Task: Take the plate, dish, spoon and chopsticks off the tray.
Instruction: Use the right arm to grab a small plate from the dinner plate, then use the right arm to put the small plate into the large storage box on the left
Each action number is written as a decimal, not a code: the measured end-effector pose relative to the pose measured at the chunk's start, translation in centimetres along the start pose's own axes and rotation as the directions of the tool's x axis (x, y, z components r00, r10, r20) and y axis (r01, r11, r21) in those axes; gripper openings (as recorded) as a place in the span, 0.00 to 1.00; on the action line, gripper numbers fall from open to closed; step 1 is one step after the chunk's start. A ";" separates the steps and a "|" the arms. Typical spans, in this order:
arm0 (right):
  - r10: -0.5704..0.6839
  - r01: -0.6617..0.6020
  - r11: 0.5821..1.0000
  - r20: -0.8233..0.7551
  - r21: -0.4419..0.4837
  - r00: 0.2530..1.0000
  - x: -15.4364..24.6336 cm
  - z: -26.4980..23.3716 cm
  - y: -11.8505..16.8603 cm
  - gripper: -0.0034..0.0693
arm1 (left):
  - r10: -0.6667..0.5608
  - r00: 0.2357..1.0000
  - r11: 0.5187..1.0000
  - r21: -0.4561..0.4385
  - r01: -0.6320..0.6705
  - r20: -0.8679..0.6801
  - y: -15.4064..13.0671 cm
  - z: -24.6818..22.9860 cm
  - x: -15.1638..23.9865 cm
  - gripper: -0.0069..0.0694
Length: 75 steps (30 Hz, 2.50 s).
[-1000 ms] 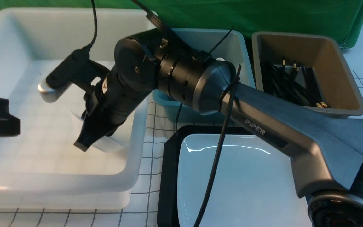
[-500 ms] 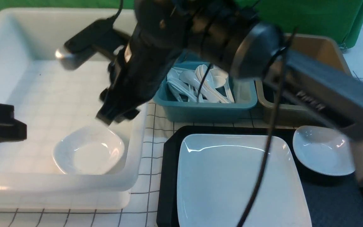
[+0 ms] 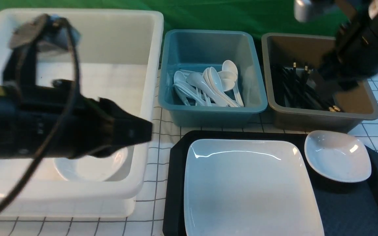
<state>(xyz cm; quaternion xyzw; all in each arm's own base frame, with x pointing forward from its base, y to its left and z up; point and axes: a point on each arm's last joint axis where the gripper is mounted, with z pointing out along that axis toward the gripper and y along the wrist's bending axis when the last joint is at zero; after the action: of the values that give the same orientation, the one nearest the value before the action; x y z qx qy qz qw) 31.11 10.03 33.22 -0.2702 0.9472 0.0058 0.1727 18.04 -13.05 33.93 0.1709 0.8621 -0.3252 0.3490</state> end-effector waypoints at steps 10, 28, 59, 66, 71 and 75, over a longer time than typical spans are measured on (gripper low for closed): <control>-0.087 0.080 0.996 -0.216 -0.042 0.973 6.2 10.1 -0.6 0.81 | 0.195 0.949 0.979 0.106 -0.173 -0.246 -4.1 8.6 2.1 0.09; -0.169 0.184 0.982 -0.266 0.031 0.949 6.1 16.2 -1.8 0.81 | 0.223 0.904 0.975 0.086 -0.206 -0.364 -3.5 9.7 3.3 0.09; -0.211 0.326 0.929 0.471 -0.176 0.856 -2.0 -8.0 9.4 0.10 | 0.091 0.996 0.964 -0.252 -0.087 0.002 2.1 -0.2 -6.4 0.09; -0.273 0.508 0.824 0.610 -0.250 0.744 -7.5 -7.8 18.9 0.10 | -0.018 0.987 0.856 -0.507 0.099 0.162 6.3 -9.8 -5.6 0.09; -0.334 0.574 0.765 0.584 -0.290 0.740 -10.7 -2.5 25.1 0.10 | -0.102 0.956 0.738 -0.623 0.257 0.273 8.4 -13.5 -2.9 0.09; -0.369 0.592 0.745 0.550 -0.307 0.749 -12.2 2.3 28.1 0.10 | -0.158 0.943 0.691 -0.649 0.318 0.294 9.6 -14.1 -1.4 0.09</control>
<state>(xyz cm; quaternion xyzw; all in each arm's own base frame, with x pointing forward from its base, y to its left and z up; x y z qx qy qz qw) 27.13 40.52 32.77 -0.5360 0.7429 0.2483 0.3149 17.12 3.43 38.39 -0.1209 0.8923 -0.0411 0.4330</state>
